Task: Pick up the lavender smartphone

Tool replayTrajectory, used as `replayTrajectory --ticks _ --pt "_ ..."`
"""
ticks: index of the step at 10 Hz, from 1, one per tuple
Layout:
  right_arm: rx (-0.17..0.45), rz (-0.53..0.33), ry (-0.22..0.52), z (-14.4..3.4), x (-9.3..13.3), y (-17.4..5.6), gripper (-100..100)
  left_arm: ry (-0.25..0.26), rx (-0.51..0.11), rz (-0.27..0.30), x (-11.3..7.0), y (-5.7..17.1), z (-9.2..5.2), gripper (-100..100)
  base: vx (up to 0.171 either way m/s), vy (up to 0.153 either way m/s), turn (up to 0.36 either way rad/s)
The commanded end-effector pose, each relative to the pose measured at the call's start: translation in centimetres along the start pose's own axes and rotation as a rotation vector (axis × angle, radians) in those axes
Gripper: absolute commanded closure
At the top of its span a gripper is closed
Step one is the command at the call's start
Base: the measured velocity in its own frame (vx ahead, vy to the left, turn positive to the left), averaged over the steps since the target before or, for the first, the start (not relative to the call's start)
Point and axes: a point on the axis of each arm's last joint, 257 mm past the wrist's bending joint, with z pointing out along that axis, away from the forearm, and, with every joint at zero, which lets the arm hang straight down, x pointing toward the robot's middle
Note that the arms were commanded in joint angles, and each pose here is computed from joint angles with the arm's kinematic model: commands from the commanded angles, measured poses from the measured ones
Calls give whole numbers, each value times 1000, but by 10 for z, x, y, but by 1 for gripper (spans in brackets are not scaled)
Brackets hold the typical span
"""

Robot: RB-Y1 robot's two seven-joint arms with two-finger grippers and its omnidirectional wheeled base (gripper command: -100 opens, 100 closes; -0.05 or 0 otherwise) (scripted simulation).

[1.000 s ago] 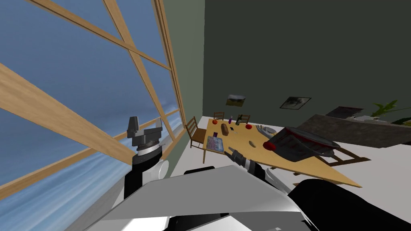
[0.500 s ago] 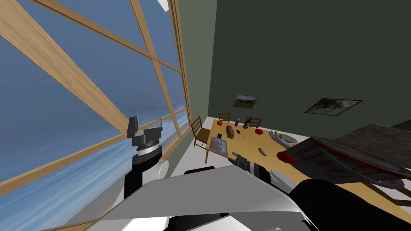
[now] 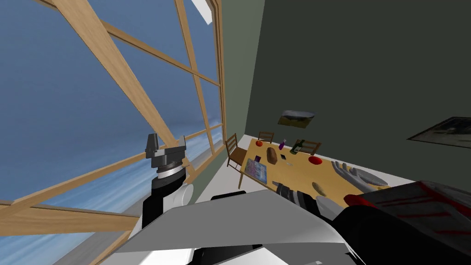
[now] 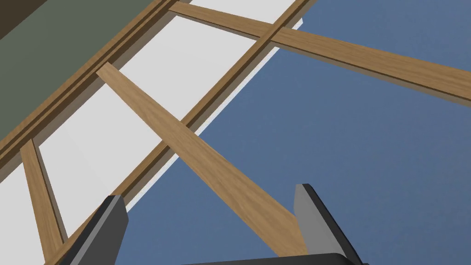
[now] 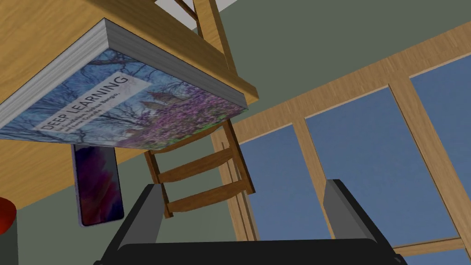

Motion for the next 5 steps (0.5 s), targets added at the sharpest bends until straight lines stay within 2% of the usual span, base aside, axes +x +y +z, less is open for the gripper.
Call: replayTrajectory --ticks 1,2,3,4,5 --pt "16 -2 54 -8 16 -14 -100 0 0 0 0 0 0 0 5 -1 234" --pt "18 -25 117 -17 29 -24 -100 0 0 0 0 0 0 0 11 8 371" --pt "28 -21 133 -20 36 -28 -100 0 0 0 0 0 0 0 13 1 199" --pt "34 -16 138 -21 39 -30 -100 0 0 0 0 0 0 0 7 0 -18" --pt "48 -32 216 -35 58 -45 -100 0 0 0 0 0 0 0 9 18 375"
